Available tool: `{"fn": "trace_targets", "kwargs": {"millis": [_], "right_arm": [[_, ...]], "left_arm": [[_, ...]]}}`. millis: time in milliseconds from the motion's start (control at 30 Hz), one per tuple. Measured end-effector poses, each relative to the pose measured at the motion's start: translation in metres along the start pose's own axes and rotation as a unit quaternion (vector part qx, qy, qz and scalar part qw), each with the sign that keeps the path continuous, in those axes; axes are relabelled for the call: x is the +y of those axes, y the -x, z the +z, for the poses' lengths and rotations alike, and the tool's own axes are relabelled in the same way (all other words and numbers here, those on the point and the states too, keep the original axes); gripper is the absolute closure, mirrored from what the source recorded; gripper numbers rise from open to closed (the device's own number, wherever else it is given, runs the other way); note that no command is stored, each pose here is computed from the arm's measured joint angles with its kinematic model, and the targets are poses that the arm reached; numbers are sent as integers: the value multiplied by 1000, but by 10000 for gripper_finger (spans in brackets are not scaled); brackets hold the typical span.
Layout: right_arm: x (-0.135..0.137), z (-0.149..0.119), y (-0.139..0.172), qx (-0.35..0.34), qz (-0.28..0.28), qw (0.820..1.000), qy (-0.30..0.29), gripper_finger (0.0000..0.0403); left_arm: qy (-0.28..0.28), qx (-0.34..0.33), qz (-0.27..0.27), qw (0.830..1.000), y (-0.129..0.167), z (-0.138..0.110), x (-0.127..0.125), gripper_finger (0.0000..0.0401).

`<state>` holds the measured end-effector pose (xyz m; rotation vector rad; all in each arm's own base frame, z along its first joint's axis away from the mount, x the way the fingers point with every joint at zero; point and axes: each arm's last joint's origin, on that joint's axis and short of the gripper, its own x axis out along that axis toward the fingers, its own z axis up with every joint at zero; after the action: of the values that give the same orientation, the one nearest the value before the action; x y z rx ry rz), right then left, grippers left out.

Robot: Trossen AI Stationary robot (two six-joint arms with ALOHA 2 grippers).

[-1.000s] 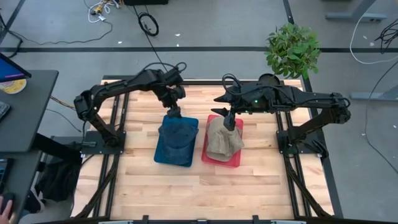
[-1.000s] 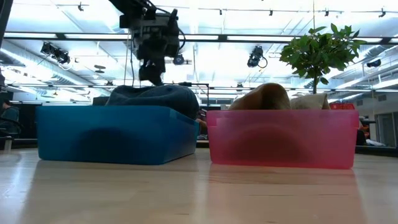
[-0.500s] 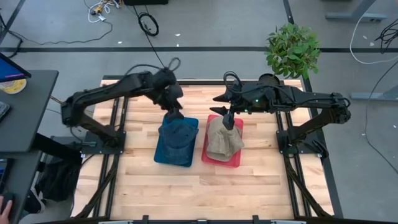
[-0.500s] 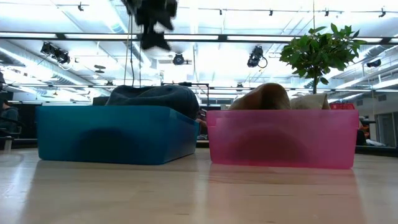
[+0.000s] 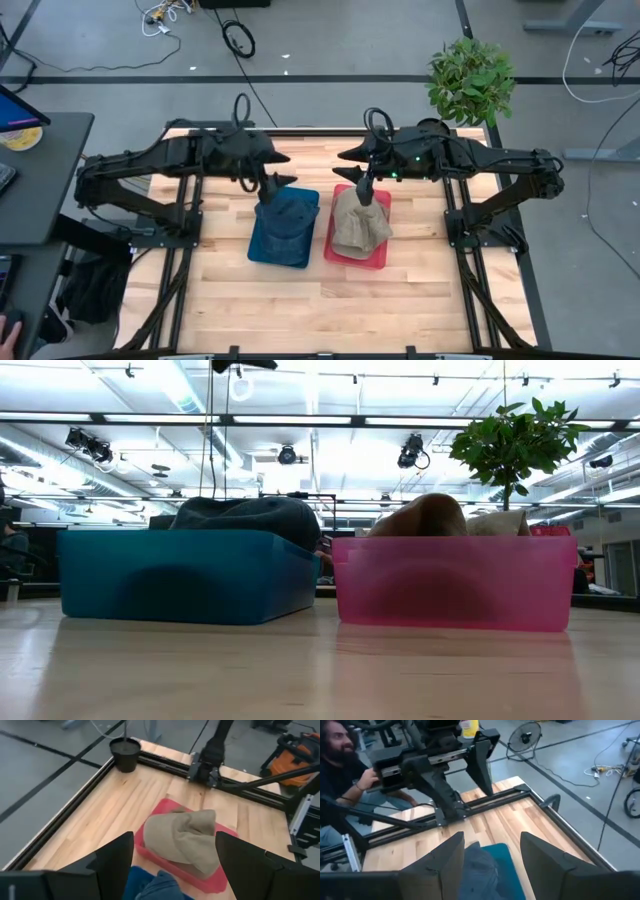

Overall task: Pick & Place hat
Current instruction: Return to Home Position

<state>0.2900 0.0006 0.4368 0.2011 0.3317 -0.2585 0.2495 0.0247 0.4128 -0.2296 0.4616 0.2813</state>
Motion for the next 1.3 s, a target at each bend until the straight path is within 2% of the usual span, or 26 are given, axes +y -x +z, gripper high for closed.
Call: {"fn": "trace_targets", "kwargs": {"millis": [167, 333, 600, 700, 833, 900, 1000, 1067, 1167, 1300], "right_arm": [[3, 2, -2, -9, 30, 999, 37, 206], [6, 7, -3, -34, 65, 997, 27, 206], [8, 8, -3, -36, 83, 996, 22, 206], [8, 11, -1, -51, 87, 995, 20, 206], [10, 19, 5, -87, 107, 990, 23, 206], [13, 24, 8, -109, 143, 983, 27, 206], [17, 30, 13, -130, 213, 967, 40, 206], [19, 31, 15, -136, 246, 959, 42, 206], [22, 32, 16, -136, 261, 955, 35, 206], [21, 26, 18, -125, 254, 959, 25, 206]], "left_arm": [[-1, -11, -12, 1000, 3, -2, -17, 115], [-13, -24, -12, 1000, 7, -4, -28, 115], [-48, -69, 8, 996, 45, -6, -37, 115], [-48, -93, -3, 995, 64, -3, -32, 115], [-68, -118, -48, 989, 83, -7, -28, 115], [-73, -141, -85, 984, 89, -16, -25, 115], [-63, -199, -156, 965, 93, -31, -17, 115], [-68, -206, -201, 955, 92, -49, -13, 115], [-50, -211, -227, 949, 89, -75, -6, 115], [-10, -257, -240, 936, 94, -106, 9, 115]]}}
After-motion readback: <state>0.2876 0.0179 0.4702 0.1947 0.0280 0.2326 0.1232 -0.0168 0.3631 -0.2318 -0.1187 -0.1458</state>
